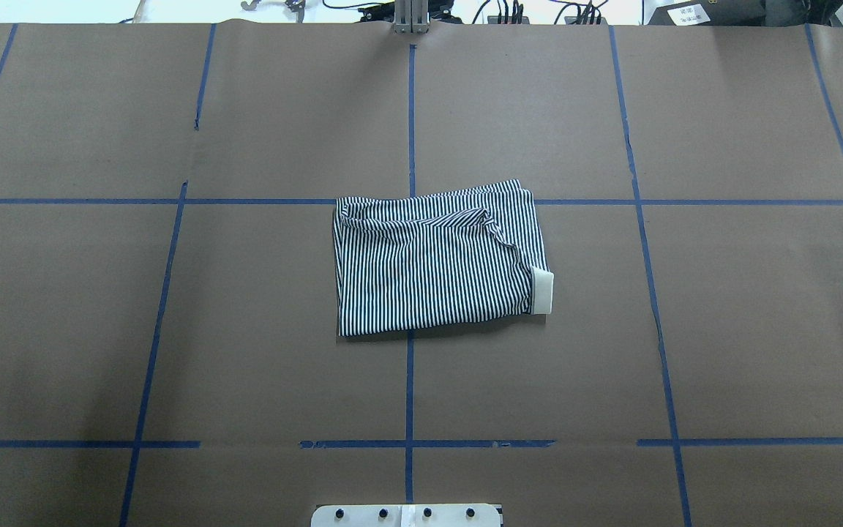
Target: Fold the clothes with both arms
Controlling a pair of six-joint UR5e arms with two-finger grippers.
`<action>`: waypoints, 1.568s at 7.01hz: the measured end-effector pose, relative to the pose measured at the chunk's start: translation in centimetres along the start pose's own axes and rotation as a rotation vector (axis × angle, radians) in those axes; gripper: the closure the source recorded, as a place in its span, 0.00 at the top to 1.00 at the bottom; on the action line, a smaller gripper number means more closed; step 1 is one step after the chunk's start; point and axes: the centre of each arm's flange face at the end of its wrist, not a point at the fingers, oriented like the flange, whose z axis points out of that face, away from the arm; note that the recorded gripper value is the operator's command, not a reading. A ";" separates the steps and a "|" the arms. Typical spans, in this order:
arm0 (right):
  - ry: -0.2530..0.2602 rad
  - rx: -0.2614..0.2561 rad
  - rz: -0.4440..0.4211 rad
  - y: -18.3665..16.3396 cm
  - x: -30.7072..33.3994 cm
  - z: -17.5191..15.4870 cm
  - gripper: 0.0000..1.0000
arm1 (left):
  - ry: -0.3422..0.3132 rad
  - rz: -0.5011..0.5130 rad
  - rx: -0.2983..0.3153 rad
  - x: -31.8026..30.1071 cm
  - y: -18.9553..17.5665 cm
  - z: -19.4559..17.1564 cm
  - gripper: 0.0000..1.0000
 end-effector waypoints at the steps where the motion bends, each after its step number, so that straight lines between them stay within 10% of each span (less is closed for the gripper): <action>1: 0.003 0.014 0.019 -0.2 -0.5 -0.7 1.00 | 0.001 -0.002 -0.001 0.0 0.0 0.0 1.00; 11: -0.009 0.049 0.166 -1.1 -2.3 -2.3 1.00 | 0.055 -0.208 0.002 0.4 -0.2 0.3 1.00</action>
